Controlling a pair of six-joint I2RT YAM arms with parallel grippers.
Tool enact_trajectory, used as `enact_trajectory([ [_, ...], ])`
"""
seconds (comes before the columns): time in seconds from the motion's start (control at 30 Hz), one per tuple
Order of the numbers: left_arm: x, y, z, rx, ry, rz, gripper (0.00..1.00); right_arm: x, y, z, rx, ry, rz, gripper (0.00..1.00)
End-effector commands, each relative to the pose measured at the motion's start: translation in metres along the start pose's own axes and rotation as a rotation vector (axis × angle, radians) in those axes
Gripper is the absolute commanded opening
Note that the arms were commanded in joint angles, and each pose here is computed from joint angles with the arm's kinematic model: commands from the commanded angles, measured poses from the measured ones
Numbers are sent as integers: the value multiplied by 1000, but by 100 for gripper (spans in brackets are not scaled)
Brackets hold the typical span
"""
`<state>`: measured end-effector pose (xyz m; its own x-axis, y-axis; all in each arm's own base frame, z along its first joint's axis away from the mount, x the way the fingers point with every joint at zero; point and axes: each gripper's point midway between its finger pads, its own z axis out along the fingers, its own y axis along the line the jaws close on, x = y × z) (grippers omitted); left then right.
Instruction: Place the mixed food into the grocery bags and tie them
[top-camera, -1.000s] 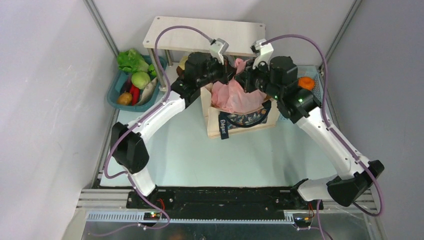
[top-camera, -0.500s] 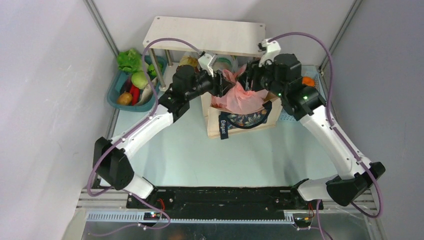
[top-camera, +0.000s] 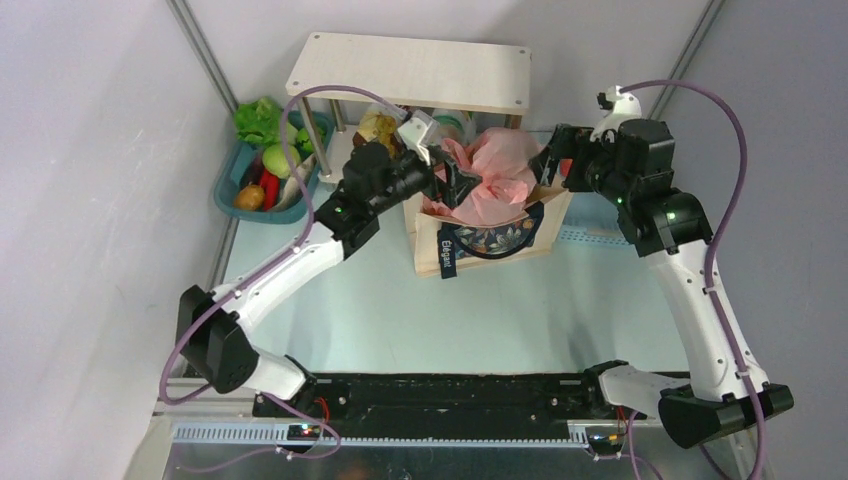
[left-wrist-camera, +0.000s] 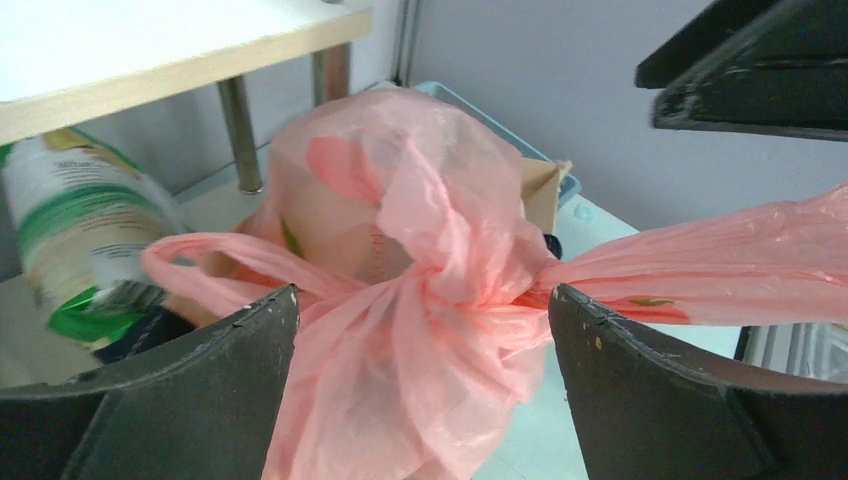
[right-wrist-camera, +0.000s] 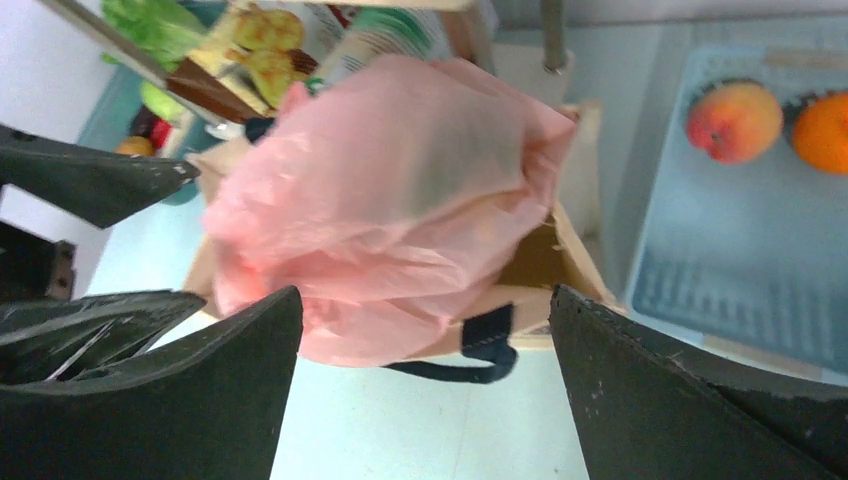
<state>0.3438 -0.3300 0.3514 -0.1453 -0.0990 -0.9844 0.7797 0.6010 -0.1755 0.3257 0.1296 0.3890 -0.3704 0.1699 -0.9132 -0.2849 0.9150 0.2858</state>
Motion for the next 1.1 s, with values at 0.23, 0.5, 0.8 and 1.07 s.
enact_trajectory([
  [0.23, 17, -7, 55, 68, 30, 33, 95, 50, -91, 15, 308, 180, 18, 69],
  [0.5, 58, 9, 77, 33, 118, -8, 64, 80, -117, 62, 369, 308, 9, 54],
  [0.8, 111, 30, 75, -45, 288, -7, 54, 77, -114, 93, 368, 319, -26, 9],
  [1.07, 155, 28, 90, -21, 415, -51, 61, 41, -87, 58, 325, 187, -19, 0],
])
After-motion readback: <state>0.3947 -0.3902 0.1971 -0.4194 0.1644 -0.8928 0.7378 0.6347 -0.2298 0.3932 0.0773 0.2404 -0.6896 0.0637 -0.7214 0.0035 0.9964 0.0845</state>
